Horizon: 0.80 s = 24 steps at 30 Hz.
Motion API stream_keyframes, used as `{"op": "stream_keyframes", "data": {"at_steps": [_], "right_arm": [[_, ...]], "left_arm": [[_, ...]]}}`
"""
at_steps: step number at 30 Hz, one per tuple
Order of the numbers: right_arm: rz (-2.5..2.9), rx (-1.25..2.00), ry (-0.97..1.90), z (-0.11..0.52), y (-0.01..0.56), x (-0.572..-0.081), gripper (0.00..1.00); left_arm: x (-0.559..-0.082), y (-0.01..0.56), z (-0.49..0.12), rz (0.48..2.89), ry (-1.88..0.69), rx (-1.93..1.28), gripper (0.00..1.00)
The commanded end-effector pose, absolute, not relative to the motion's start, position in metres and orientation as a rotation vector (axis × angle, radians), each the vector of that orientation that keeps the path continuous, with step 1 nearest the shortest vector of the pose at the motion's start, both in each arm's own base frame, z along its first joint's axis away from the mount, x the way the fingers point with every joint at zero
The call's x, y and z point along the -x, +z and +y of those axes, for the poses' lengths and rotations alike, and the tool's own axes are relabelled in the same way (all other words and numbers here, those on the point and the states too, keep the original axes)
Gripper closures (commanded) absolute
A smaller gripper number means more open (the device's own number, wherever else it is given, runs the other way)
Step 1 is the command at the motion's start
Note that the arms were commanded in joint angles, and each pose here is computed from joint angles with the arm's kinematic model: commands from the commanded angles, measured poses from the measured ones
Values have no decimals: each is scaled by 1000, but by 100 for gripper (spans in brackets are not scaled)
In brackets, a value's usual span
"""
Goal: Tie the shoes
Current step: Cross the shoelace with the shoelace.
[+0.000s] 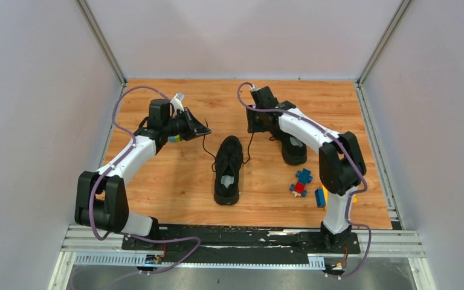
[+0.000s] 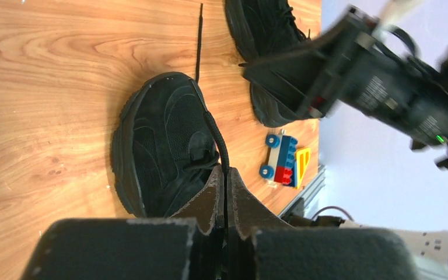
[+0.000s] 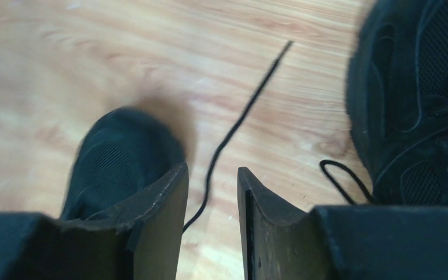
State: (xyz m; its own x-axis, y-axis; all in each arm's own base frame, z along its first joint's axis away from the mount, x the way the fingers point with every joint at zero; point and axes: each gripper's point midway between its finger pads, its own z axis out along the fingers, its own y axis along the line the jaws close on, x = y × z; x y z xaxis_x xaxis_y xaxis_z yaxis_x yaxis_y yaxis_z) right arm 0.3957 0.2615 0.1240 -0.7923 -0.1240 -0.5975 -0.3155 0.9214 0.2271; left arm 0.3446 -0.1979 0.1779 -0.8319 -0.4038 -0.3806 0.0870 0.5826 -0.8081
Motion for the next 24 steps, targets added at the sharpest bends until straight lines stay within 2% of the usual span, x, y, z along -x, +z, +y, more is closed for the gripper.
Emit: {"op": "stream_keyframes", "data": {"at_steps": [1,18,21,24], "right_arm": [[2492,-10,153,242,95,-431,62],[2593,-88,87,252,30,-447,69],[2621,-82,79,251,18,-444,74],[2656,-89,63,249,3,-437,84]], "left_arm": [[-340,211,-202,2175,-1152,28,100],[-329,215,-204,2152,-1188,13,100],[-328,217,-205,2148,-1193,7,100],[-328,219,-205,2143,-1195,-3,100]]}}
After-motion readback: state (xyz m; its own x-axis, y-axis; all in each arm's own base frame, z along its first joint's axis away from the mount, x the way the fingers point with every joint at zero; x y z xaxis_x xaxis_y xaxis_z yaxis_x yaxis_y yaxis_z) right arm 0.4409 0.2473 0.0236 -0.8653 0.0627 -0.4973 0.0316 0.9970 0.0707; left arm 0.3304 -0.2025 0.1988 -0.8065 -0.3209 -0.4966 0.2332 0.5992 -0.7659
